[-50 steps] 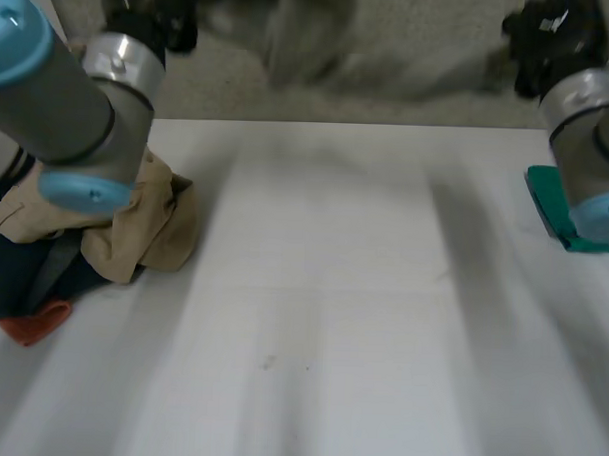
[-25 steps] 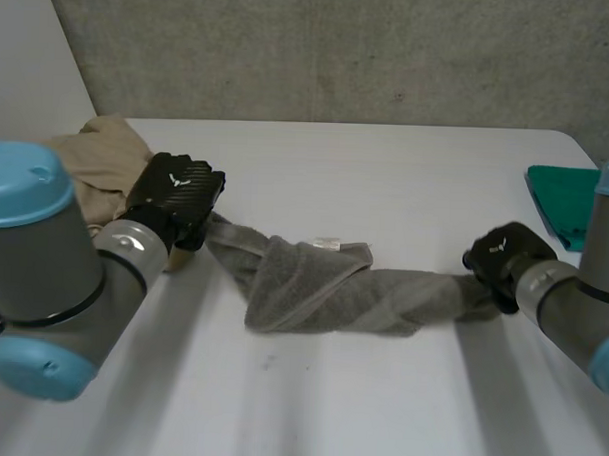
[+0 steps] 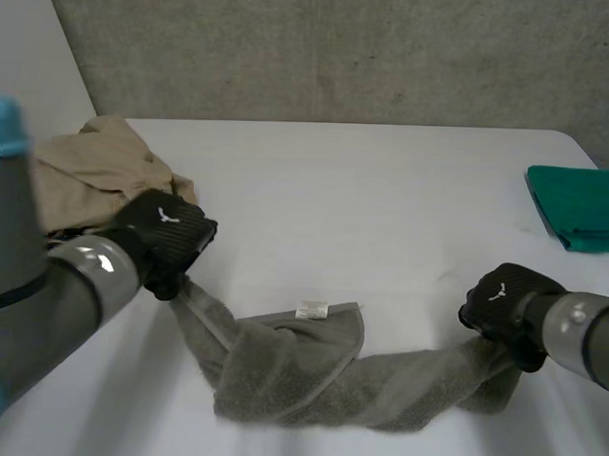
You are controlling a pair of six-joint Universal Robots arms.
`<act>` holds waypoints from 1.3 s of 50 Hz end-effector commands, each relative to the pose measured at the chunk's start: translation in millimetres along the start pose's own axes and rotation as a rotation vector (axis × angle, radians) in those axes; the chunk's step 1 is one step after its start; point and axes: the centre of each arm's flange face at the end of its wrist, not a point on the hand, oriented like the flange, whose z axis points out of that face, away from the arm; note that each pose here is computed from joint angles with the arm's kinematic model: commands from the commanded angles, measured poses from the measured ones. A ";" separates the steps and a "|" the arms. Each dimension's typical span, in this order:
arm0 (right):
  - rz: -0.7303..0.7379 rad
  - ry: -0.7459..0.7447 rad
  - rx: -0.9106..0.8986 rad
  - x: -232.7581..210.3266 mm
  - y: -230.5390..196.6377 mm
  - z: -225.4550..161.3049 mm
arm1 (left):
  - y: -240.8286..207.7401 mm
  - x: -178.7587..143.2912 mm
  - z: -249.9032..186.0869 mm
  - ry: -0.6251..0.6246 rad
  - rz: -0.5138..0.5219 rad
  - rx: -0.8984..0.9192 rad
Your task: Fold the laundry.
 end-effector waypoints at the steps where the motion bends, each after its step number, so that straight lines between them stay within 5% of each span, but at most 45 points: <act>1: 0.123 0.137 0.079 25.7 -8.0 52.9 | 0.8 -4.9 65.3 -0.040 -0.003 0.037; 10: 0.323 0.498 0.226 82.1 -20.3 100.5 | -21.7 -21.1 106.7 -0.162 -0.006 0.194; 20: 0.316 0.455 0.163 65.7 -9.1 103.1 | -15.7 2.5 103.6 -0.107 0.006 0.193; 24: 0.278 0.429 0.282 62.3 -33.4 66.1 | -11.1 7.2 101.5 -0.095 0.008 0.177; 31: 0.196 0.177 0.446 3.1 -58.6 40.5 | -5.5 10.7 88.3 -0.078 0.008 0.159; 40: 0.270 0.019 0.461 -50.4 -72.1 51.3 | 2.0 9.9 86.7 -0.105 0.006 0.173; 54: 0.250 0.093 0.491 -73.1 -81.7 118.9 | 21.9 -8.6 100.6 -0.154 -0.020 0.139; 65: 0.269 0.343 0.778 -3.7 -140.8 79.7 | 39.6 13.9 93.7 -0.085 -0.015 0.090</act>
